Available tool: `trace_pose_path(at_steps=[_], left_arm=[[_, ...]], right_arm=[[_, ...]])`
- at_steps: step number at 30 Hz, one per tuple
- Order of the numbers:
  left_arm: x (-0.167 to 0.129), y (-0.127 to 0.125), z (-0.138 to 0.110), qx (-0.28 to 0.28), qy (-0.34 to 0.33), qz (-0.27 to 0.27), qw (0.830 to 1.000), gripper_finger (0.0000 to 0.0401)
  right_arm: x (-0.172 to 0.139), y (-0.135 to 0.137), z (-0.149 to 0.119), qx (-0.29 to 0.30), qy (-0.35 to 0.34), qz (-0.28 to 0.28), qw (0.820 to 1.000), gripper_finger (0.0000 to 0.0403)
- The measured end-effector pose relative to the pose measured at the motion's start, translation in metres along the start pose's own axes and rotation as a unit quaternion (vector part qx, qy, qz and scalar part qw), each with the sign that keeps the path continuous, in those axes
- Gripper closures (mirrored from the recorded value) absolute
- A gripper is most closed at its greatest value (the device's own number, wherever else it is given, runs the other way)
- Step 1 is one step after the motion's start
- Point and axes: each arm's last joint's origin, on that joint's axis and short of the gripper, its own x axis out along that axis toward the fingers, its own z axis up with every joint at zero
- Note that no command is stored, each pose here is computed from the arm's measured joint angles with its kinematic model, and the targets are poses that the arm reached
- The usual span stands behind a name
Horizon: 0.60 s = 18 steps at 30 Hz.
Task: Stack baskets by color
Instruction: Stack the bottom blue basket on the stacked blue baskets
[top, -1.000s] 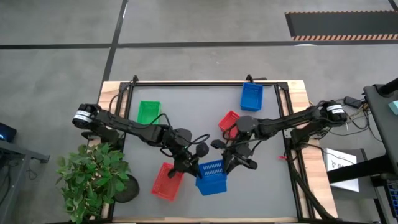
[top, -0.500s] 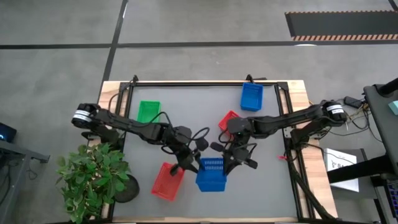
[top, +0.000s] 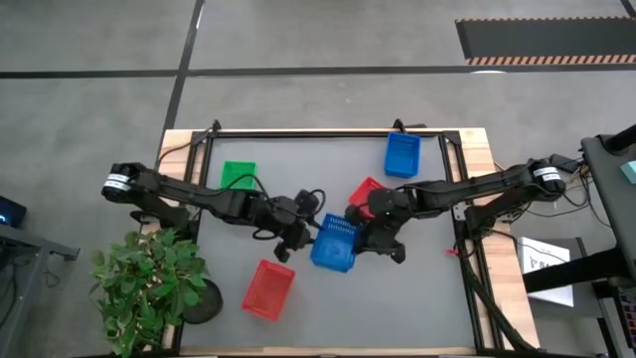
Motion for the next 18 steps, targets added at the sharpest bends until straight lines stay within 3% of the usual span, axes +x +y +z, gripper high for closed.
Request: trace_pose_path(at_steps=[4, 9, 12, 15, 18], left_arm=[[-0.015, 0.002, -0.002, -0.008, 0.024, 0.038, 0.999, 0.0241], [-0.032, 0.008, 0.000, -0.073, 0.027, 0.099, 0.992, 0.0241], [-0.037, 0.010, 0.001, -0.112, 0.018, 0.109, 0.988, 0.0241], [-0.040, 0.010, 0.001, -0.152, 0.013, 0.118, 0.981, 0.0241], [-0.040, 0.010, 0.000, -0.175, 0.011, 0.119, 0.977, 0.0241]], right_arm=[[-0.007, 0.003, -0.006, 0.047, 0.083, -0.037, 0.995, 0.0394], [-0.013, 0.006, -0.016, 0.073, 0.199, -0.094, 0.973, 0.0394], [-0.018, 0.003, -0.023, 0.097, 0.292, -0.187, 0.933, 0.0394], [-0.029, -0.003, -0.036, 0.122, 0.385, -0.276, 0.872, 0.0394], [-0.040, -0.009, -0.051, 0.168, 0.422, -0.310, 0.835, 0.0394]])
